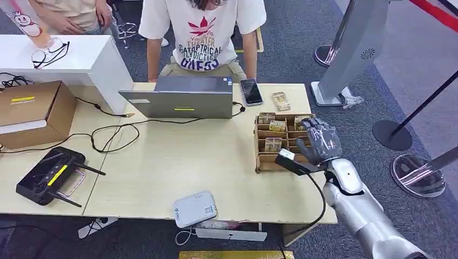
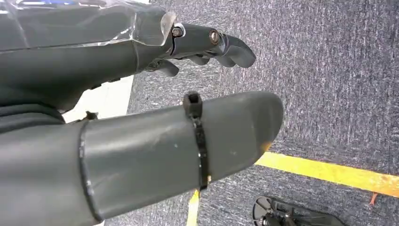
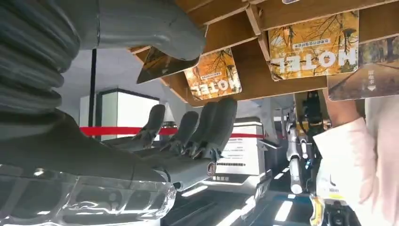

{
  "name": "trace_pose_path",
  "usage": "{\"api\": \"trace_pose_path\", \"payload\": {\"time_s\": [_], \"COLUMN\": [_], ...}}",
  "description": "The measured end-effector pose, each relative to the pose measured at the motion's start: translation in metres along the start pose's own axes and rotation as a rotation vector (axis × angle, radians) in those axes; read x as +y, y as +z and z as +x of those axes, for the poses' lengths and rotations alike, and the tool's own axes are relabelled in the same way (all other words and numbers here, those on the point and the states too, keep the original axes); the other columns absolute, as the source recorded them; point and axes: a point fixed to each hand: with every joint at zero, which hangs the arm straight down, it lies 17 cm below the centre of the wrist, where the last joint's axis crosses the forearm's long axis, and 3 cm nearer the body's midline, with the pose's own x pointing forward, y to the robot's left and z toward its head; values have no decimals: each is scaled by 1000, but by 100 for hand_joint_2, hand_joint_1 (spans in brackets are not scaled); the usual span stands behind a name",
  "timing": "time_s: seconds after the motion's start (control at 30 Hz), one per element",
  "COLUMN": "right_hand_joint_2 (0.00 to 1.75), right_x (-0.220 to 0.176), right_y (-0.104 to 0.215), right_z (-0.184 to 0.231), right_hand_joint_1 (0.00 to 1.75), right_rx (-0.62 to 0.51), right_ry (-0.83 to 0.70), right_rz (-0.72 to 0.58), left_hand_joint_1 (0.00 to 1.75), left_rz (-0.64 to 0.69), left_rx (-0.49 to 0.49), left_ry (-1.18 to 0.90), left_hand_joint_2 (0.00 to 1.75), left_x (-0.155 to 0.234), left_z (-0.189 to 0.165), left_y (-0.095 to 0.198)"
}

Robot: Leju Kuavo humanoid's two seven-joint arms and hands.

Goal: Pass the card to the sensor for recognition and then transmit it.

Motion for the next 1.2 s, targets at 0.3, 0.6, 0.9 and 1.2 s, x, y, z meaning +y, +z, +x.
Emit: {"api": "trace_pose_path", "payload": {"time_s": [0.3,0.6,0.9,1.2], "right_hand_joint_2": [175,175,175,175], "right_x": [3,2,3,2], "right_y": [1,5,8,12], "right_z": [-5,-13,-16,-16], "right_hand_joint_1": [131,134,134,133], "right_rx": [5,21,24,17], "right_ry": [8,20,24,28], "right_rz": [20,30,41,50], "left_hand_joint_1": [0,0,0,0], "left_rz": [1,6,4,3], "left_rx": [0,-6,-13,-12], "left_ry": [-3,-9,-12,-12], "left_hand_joint_2": [0,0,0,0], "left_x": [1,4,4,4], "left_z": [-1,-1,0,0], "left_y": [0,-1,-2,-1]}}
